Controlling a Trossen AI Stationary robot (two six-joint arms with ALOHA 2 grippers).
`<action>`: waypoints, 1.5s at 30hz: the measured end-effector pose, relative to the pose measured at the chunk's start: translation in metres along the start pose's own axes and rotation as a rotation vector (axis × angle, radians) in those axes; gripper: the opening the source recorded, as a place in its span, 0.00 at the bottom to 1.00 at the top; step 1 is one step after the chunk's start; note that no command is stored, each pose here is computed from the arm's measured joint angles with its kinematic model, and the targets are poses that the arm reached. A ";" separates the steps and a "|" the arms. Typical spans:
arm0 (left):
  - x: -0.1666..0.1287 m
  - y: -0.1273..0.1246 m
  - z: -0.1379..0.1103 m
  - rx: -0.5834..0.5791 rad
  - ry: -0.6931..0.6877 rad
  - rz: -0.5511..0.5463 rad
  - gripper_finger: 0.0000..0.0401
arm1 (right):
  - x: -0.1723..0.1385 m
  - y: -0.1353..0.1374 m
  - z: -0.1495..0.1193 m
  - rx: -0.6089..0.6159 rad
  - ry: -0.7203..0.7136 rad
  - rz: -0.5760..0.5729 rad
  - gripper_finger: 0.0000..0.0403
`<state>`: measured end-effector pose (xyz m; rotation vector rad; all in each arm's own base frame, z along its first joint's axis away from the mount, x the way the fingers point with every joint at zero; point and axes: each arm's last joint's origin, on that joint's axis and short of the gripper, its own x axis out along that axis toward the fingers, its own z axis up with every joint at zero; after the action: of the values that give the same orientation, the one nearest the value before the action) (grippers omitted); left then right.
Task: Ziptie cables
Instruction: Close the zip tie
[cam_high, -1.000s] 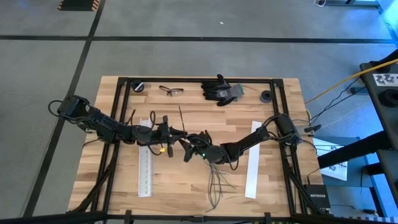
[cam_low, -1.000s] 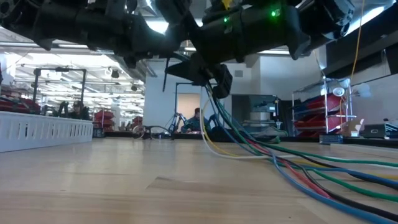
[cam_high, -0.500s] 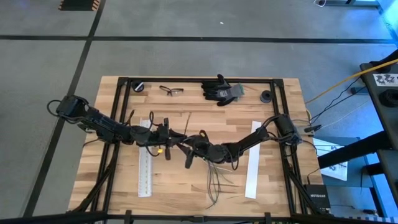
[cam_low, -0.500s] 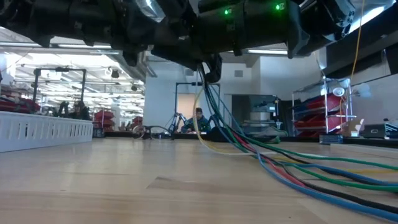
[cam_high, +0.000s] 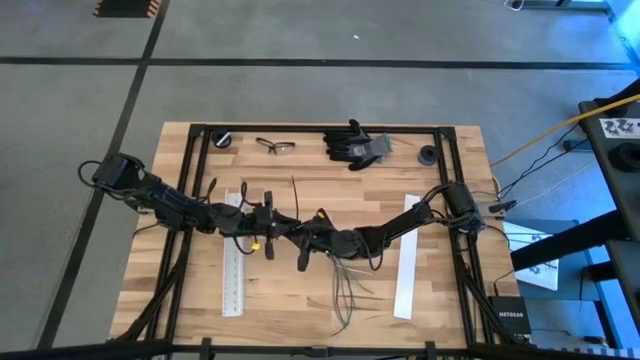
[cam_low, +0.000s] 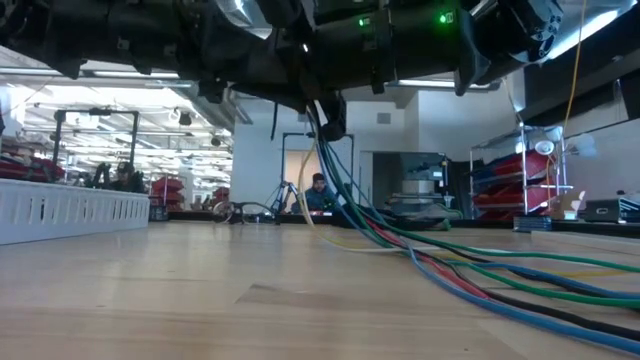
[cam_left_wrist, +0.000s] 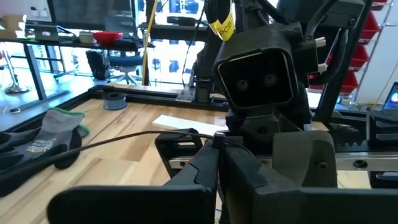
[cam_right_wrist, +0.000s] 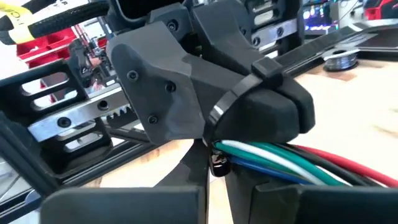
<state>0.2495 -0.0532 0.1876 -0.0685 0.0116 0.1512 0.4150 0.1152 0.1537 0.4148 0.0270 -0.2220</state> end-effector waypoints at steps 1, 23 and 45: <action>0.000 0.001 0.000 0.000 0.000 -0.002 0.00 | 0.000 0.001 0.000 0.000 0.005 0.007 0.02; 0.002 0.003 0.004 0.073 -0.024 0.052 0.00 | -0.002 0.031 -0.006 0.236 0.167 0.041 0.03; 0.003 0.007 0.003 0.077 -0.015 0.057 0.00 | -0.016 0.040 -0.046 0.176 0.319 0.020 0.05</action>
<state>0.2512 -0.0455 0.1899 0.0098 0.0046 0.2081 0.4089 0.1732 0.1283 0.6222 0.3179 -0.1373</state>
